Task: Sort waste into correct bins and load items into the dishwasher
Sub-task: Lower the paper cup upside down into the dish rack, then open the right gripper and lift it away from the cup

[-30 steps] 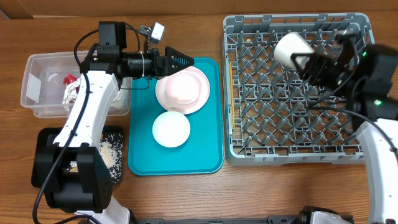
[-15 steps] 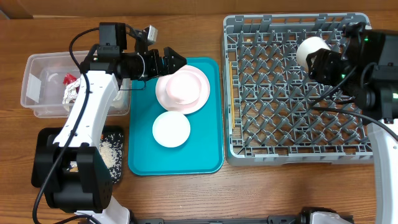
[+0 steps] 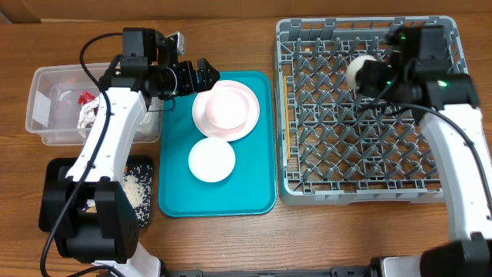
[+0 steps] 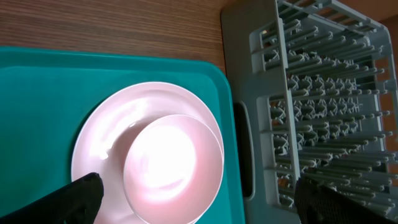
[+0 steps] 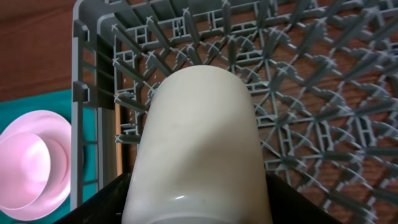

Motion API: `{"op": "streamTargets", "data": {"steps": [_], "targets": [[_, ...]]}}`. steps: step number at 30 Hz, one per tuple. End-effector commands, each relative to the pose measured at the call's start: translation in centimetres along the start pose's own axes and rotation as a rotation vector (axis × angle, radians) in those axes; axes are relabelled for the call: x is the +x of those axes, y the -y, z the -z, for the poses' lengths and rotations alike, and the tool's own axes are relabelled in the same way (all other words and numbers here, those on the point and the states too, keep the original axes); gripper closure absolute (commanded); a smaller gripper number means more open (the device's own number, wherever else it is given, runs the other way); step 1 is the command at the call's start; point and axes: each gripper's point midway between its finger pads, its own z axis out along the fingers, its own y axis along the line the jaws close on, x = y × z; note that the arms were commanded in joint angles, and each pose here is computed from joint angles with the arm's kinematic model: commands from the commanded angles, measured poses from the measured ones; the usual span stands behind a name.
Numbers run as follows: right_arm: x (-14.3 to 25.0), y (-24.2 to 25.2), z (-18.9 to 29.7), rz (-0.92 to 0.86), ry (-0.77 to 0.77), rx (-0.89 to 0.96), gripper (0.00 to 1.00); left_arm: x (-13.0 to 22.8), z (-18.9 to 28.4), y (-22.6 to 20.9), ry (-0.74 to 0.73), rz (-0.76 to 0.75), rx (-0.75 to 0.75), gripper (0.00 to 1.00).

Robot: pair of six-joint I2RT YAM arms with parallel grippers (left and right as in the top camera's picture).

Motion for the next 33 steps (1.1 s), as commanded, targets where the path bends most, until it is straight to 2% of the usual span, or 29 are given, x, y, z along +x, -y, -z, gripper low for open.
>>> {"op": "streamTargets", "data": {"steps": [1,5,18,25,33], "targets": [[-1.4,-0.7,-0.9,0.013,0.036,0.008,0.63,-0.5,-0.1,0.0,0.01,-0.028,-0.017,0.0],[-1.7,-0.4,-2.4,0.018,0.038,0.034,0.67,-0.5,-0.1,0.0,0.01,-0.028,-0.017,0.0],[-1.5,-0.6,-5.3,0.048,0.013,0.039,0.68,-0.5,-0.1,0.0,0.011,-0.028,-0.017,0.0],[0.3,-3.9,-5.3,0.087,-0.045,-0.058,0.69,-0.5,-0.1,0.0,0.01,-0.028,-0.017,0.0],[2.2,-6.8,-5.2,0.147,-0.091,-0.089,0.72,-0.5,-0.1,0.0,0.011,-0.028,-0.017,0.0]]}}
